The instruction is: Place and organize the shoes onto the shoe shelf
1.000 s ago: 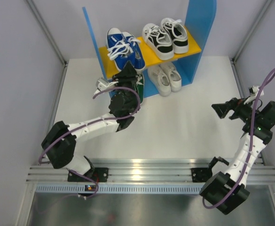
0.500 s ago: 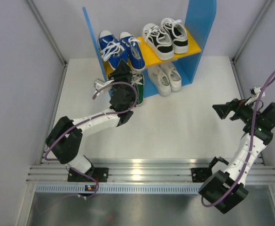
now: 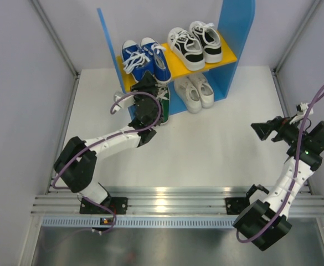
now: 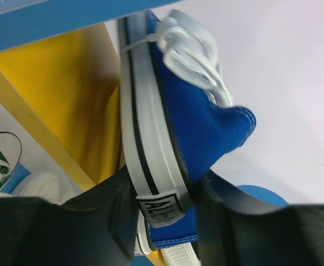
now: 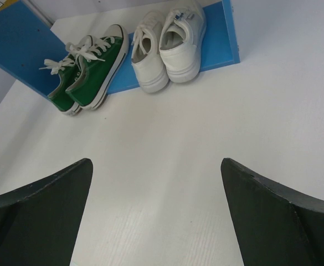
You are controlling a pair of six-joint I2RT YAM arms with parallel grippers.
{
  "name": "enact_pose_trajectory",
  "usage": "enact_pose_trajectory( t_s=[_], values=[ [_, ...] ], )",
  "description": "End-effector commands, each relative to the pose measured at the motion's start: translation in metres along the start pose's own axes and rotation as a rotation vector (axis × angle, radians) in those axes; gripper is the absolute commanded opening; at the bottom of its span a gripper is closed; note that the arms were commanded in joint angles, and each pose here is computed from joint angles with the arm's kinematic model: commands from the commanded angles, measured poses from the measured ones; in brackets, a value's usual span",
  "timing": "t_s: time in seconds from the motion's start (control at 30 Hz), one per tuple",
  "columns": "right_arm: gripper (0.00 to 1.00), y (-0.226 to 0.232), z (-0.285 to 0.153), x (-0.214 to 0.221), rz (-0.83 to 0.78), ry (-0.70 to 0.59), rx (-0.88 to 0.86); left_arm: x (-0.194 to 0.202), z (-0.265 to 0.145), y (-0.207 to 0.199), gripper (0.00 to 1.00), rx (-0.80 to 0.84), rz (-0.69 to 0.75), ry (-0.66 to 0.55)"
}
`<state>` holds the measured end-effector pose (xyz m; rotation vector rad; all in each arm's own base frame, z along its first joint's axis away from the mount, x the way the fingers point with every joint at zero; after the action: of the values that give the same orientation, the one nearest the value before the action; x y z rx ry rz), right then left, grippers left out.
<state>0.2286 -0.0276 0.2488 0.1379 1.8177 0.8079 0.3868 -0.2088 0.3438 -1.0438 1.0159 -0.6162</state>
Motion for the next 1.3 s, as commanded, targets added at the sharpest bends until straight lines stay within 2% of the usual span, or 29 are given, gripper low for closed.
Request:
enact_pose_trajectory(
  t_s=[0.0, 0.07, 0.1, 0.23, 0.43, 0.57, 0.6, 0.73, 1.27],
  values=[
    [0.99, 0.003, -0.002, -0.006, -0.049, -0.02, -0.025, -0.023, 0.001, -0.044, 0.48, 0.071, -0.164, 0.019],
    [0.99, 0.003, -0.003, -0.006, -0.051, -0.023, -0.023, -0.02, 0.001, -0.038, 0.62, 0.055, -0.141, 0.032],
    [0.99, 0.003, -0.003, -0.006, -0.05, -0.022, -0.027, -0.021, 0.001, -0.039, 0.73, 0.055, -0.156, 0.035],
    [0.99, 0.002, -0.004, -0.006, -0.042, -0.026, -0.025, -0.023, -0.002, -0.038, 0.98, 0.067, -0.161, 0.069],
    [0.99, 0.004, -0.005, -0.007, -0.045, -0.031, -0.026, -0.026, -0.01, -0.039, 0.98, 0.077, -0.153, 0.184],
    [0.99, 0.005, -0.006, -0.008, -0.046, -0.035, -0.029, -0.024, -0.019, -0.037, 0.98, 0.017, -0.142, 0.285],
    [0.99, 0.005, -0.007, -0.008, -0.048, -0.037, -0.03, -0.021, -0.022, -0.023, 0.98, -0.043, -0.076, 0.317],
    [0.99, 0.007, -0.008, -0.009, -0.05, -0.041, -0.032, -0.019, -0.027, -0.021, 0.98, -0.081, -0.054, 0.39],
    [1.0, 0.011, -0.01, -0.011, -0.051, -0.05, -0.043, -0.033, -0.039, -0.002, 0.98, -0.142, 0.032, 0.471]
  ],
)
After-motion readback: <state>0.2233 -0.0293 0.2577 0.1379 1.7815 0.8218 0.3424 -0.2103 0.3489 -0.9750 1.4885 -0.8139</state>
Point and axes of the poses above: each gripper's point midway between its finger pads, its own z axis out along the fingers, its own y axis along the line the jaws close on, x = y × z, the point moved 3 cm from there along -z, back along the fingers, and after that the axes turned 14 degrees about z, right-handed, at the moved point
